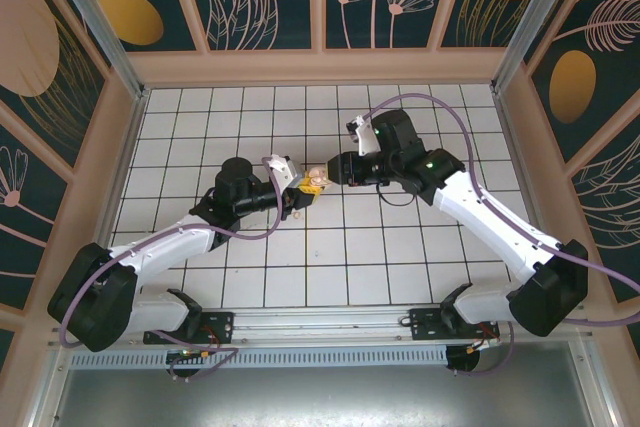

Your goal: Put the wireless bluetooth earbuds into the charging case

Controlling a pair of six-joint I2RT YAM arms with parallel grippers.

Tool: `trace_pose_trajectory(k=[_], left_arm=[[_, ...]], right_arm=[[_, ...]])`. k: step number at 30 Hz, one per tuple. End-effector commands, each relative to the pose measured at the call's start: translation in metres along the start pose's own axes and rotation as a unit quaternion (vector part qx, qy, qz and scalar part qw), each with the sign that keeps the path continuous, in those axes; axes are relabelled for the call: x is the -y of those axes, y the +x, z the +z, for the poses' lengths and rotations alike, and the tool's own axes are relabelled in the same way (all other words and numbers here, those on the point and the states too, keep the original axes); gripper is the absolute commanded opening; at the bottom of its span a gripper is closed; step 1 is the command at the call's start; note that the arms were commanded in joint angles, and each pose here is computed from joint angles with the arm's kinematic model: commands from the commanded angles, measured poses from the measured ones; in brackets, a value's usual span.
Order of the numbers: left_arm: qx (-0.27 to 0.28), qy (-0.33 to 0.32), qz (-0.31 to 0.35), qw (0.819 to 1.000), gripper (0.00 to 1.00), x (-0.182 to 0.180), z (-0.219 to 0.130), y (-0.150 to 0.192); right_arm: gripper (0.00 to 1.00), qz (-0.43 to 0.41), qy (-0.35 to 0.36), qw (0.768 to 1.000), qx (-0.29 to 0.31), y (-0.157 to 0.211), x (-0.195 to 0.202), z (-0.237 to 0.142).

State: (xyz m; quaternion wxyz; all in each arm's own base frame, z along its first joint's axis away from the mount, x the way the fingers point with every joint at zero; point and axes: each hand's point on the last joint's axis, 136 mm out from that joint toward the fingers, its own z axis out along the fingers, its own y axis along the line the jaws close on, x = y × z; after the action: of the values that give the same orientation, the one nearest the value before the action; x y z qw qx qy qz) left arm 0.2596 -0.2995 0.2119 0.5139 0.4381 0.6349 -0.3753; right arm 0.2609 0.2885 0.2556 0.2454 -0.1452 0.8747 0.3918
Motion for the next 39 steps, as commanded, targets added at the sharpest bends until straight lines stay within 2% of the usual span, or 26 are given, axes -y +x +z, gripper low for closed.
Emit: trace_pose_trajectory(k=[1,15,26,31,39], left_arm=[[0.024,0.0,0.014,1.0,0.2,-0.002,0.001,-0.018],[0.026,0.001,0.011,1.0,0.2,-0.002,0.0,-0.021],[0.024,0.001,0.01,1.0,0.2,-0.002,0.0,-0.02],[0.021,0.004,0.002,1.0,0.2,-0.001,0.0,-0.015],[0.037,0.052,-0.051,0.997,0.2,0.014,0.001,-0.02]], right_arm=[[0.36,0.021,-0.001,1.0,-0.009,0.001,0.002,0.002],[0.36,0.03,0.007,0.999,-0.033,0.006,0.01,0.015],[0.22,0.011,0.016,1.0,-0.015,0.001,0.01,0.009],[0.19,-0.033,0.03,0.999,0.016,-0.008,0.005,-0.005],[0.18,-0.2,0.067,0.975,0.074,-0.02,-0.016,-0.028]])
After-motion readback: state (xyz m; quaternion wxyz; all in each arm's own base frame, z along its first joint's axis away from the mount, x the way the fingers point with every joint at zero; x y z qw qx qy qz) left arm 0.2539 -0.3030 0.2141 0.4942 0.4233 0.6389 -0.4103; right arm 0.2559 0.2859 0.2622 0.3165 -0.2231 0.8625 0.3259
